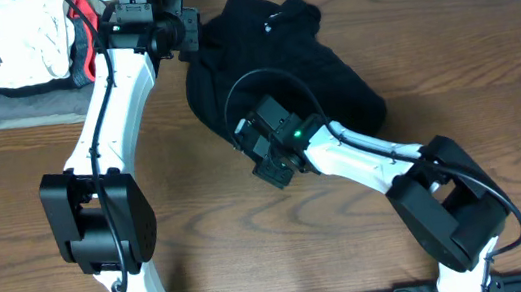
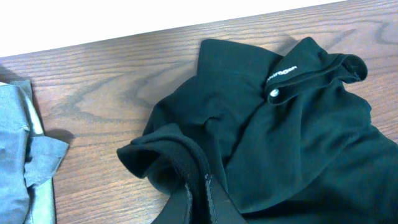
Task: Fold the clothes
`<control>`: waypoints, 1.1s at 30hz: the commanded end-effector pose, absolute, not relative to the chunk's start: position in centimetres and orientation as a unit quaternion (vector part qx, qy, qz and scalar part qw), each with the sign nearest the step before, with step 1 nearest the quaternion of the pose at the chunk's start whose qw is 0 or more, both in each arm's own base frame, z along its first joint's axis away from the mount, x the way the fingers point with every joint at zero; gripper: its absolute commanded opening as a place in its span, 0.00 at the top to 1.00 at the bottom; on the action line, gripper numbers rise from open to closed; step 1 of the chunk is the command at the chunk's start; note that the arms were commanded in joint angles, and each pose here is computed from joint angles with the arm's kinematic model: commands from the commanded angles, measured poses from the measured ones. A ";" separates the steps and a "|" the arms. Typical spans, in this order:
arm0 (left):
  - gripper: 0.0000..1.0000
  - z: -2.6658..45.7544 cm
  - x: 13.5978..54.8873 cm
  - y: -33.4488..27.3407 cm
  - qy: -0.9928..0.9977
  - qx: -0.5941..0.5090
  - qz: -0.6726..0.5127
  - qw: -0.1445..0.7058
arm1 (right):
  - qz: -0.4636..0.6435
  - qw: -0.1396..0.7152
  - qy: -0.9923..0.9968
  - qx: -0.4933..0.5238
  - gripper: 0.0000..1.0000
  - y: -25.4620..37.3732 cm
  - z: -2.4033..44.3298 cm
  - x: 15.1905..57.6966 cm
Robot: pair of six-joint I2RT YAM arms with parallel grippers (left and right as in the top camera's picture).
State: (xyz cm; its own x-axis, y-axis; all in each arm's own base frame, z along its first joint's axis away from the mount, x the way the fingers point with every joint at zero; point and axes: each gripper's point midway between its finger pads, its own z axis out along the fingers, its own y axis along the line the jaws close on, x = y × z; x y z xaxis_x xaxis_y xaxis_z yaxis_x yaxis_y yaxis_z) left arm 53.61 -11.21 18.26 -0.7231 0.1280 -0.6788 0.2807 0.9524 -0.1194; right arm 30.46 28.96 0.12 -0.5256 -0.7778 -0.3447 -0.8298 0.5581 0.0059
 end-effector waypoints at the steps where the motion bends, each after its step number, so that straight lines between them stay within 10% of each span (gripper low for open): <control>1: 0.93 18.0 53.6 -11.0 0.923 0.112 -0.105 0.352 | 0.084 0.146 0.865 -0.472 0.45 29.4 -0.1 30.1; 9: 0.94 17.6 53.2 -11.0 0.928 0.112 -0.105 0.341 | 0.074 0.130 0.870 -0.470 0.60 28.7 -1.0 29.9; 14: 0.94 17.4 52.9 -10.9 0.930 0.112 -0.104 0.335 | 0.025 0.126 0.898 -0.421 0.99 26.6 -1.9 31.0; 22: 0.94 18.3 52.7 -9.5 0.931 0.115 -0.059 0.341 | 0.034 0.153 0.953 -0.259 0.99 22.6 3.1 33.8; 33: 0.94 31.1 49.0 -7.4 0.885 0.104 -0.048 0.452 | 0.032 0.339 0.939 -0.048 0.99 5.0 22.0 38.4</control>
